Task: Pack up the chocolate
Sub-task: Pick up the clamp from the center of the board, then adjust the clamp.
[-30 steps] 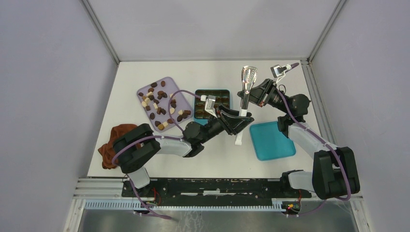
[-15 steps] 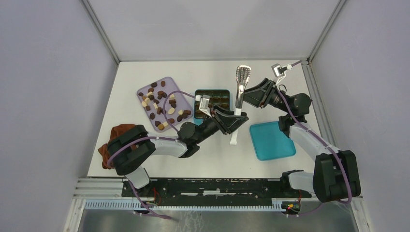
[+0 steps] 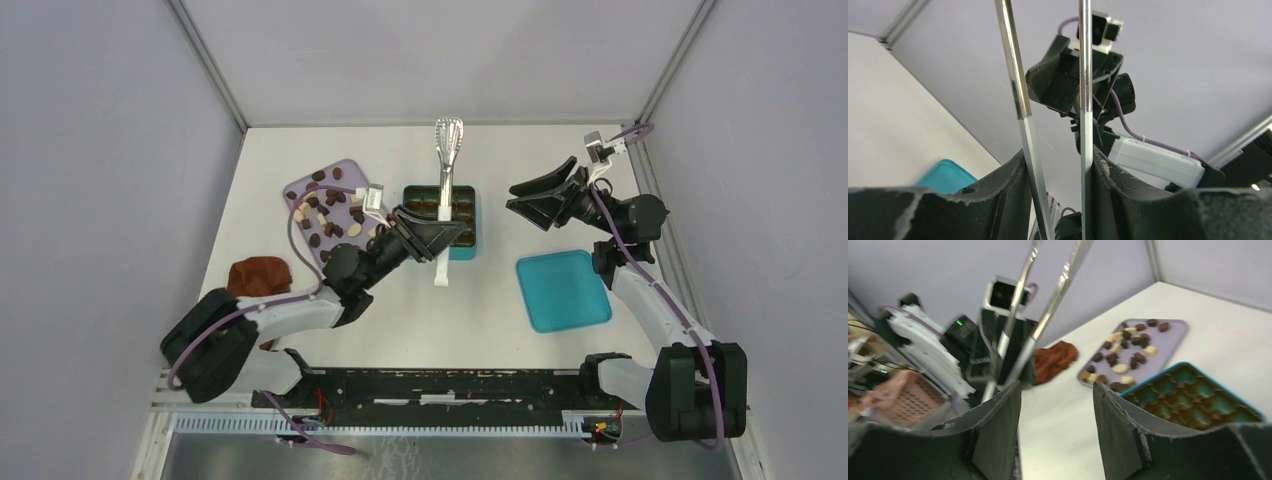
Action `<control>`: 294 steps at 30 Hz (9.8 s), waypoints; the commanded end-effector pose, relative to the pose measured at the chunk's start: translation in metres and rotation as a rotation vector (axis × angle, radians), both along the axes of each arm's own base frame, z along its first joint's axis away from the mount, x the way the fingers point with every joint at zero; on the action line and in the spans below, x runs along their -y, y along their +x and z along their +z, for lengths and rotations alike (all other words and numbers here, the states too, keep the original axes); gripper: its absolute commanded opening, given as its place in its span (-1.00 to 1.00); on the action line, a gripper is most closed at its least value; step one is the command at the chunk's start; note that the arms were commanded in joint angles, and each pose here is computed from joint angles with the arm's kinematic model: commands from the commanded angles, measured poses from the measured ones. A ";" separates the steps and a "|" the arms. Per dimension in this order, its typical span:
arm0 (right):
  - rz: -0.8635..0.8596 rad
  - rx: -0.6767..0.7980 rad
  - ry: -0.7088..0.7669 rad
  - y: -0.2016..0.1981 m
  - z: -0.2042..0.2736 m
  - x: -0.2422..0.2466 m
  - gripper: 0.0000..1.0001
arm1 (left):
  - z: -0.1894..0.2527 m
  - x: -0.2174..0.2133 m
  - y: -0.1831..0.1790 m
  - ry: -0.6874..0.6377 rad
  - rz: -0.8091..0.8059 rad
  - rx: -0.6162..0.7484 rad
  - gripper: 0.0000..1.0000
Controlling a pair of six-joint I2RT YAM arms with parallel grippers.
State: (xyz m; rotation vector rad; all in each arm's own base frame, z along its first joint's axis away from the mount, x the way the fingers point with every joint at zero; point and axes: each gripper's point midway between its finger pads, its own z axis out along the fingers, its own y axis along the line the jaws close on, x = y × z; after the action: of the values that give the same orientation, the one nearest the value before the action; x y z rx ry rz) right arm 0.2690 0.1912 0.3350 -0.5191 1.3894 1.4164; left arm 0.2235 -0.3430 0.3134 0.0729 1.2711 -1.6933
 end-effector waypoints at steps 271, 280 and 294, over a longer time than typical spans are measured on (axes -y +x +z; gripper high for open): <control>0.255 -0.175 0.210 -0.019 0.069 -0.079 -0.95 | 0.042 -0.001 -0.066 0.278 -0.214 0.193 0.41; 0.256 -0.180 0.200 -0.020 0.062 -0.079 -0.84 | 0.051 -0.004 -0.064 0.254 -0.186 0.208 0.12; 0.231 -0.105 0.159 -0.021 0.060 -0.078 -0.13 | 0.056 -0.026 -0.060 0.195 -0.091 0.138 -0.16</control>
State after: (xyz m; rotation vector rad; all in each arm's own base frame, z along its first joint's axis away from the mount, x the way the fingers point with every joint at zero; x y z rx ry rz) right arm 0.2528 0.2735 0.3840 -0.4716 1.3882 1.8059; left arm 0.1649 -0.3282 0.3415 0.4050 1.4561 -1.6043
